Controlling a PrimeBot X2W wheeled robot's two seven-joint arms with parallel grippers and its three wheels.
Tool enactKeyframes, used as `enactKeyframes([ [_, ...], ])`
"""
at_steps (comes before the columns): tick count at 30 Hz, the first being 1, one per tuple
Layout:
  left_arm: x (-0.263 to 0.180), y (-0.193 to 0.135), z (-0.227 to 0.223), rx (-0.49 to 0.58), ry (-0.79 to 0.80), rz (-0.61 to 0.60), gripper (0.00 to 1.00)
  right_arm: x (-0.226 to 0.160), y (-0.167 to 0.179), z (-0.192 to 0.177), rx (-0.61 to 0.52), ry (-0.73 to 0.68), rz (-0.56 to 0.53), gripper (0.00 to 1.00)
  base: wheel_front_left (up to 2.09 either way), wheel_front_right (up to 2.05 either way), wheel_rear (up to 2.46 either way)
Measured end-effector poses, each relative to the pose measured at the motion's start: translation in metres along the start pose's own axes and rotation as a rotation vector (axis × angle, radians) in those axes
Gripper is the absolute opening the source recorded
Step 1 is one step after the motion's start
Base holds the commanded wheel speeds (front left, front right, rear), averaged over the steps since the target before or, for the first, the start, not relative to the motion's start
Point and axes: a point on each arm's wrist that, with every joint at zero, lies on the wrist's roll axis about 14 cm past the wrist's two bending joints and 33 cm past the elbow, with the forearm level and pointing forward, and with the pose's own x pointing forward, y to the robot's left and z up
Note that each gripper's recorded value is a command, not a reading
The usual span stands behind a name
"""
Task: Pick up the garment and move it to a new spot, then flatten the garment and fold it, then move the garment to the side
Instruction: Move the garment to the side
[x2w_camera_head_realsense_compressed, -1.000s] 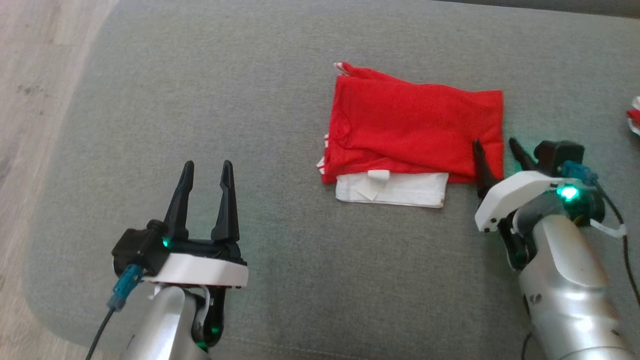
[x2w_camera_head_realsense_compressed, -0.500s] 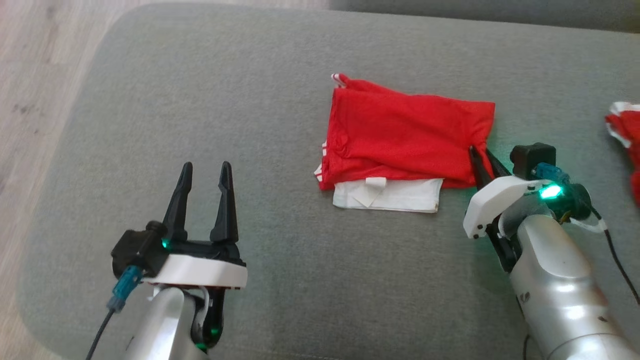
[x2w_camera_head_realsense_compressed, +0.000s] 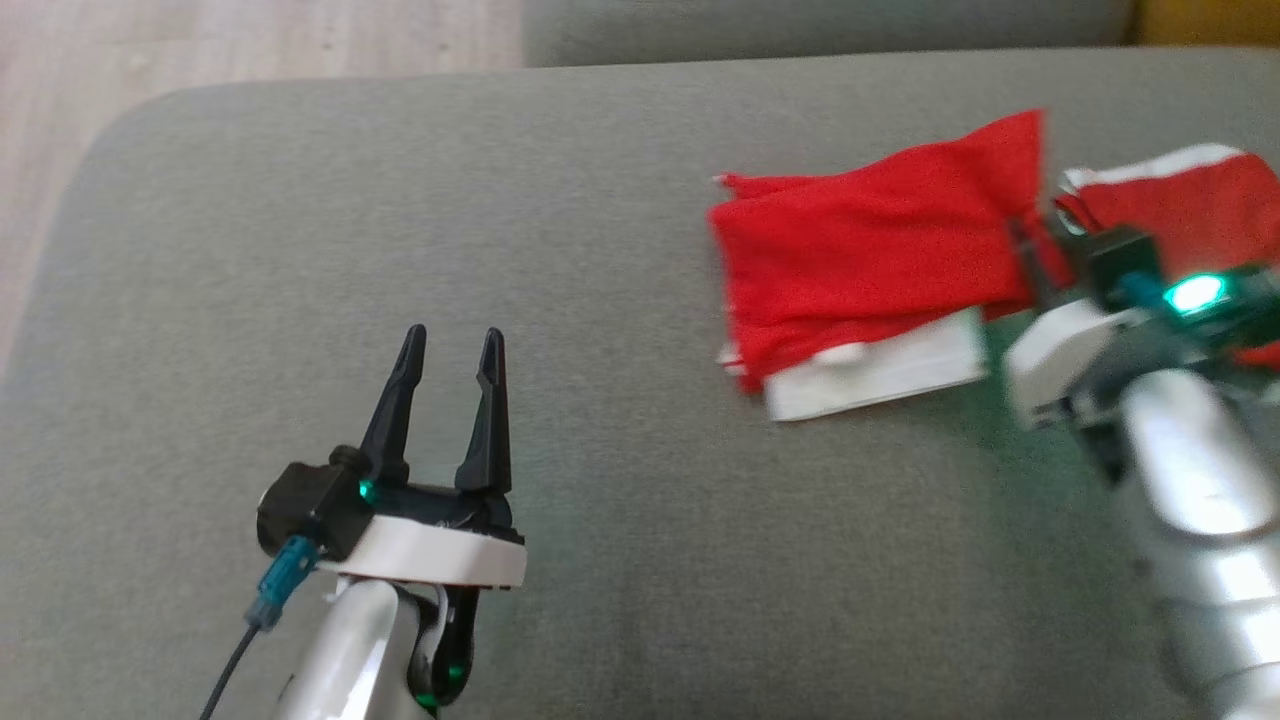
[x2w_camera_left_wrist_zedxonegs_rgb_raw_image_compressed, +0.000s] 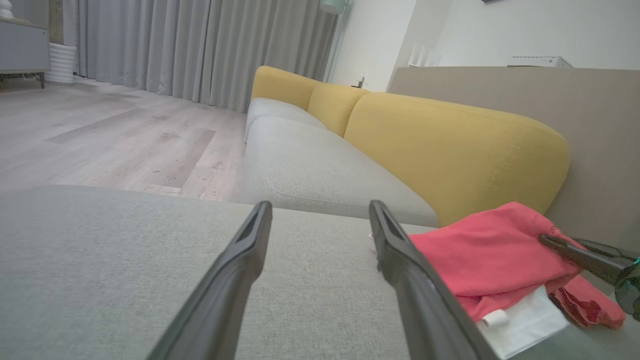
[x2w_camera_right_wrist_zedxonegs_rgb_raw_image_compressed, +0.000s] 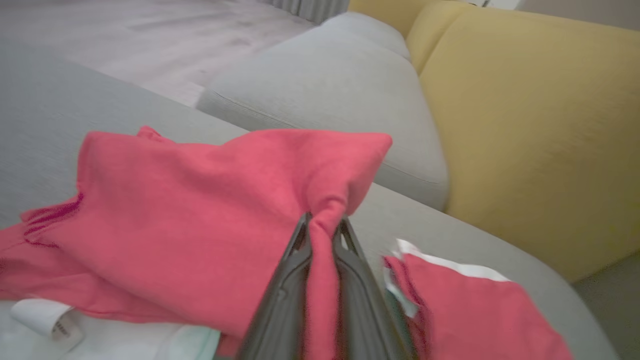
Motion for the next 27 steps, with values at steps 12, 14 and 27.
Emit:
enactKeyframes([
  [12, 0.020, 0.000, -0.029, -0.027, 0.066, -0.019, 1.00, -0.018, -0.152, -0.029, -0.206, 0.198, -0.213, 0.00, 0.00, 0.00, 0.00],
  [14, 0.022, 0.003, -0.029, -0.026, 0.066, -0.014, 1.00, -0.021, -0.168, -0.036, -0.239, 0.234, -0.231, 0.00, 0.00, 0.00, 0.00],
  [27, 0.020, 0.020, -0.034, -0.033, 0.078, 0.031, 1.00, -0.029, -0.209, -0.064, -0.253, 0.348, -0.324, 0.00, 0.00, 0.00, 0.00],
])
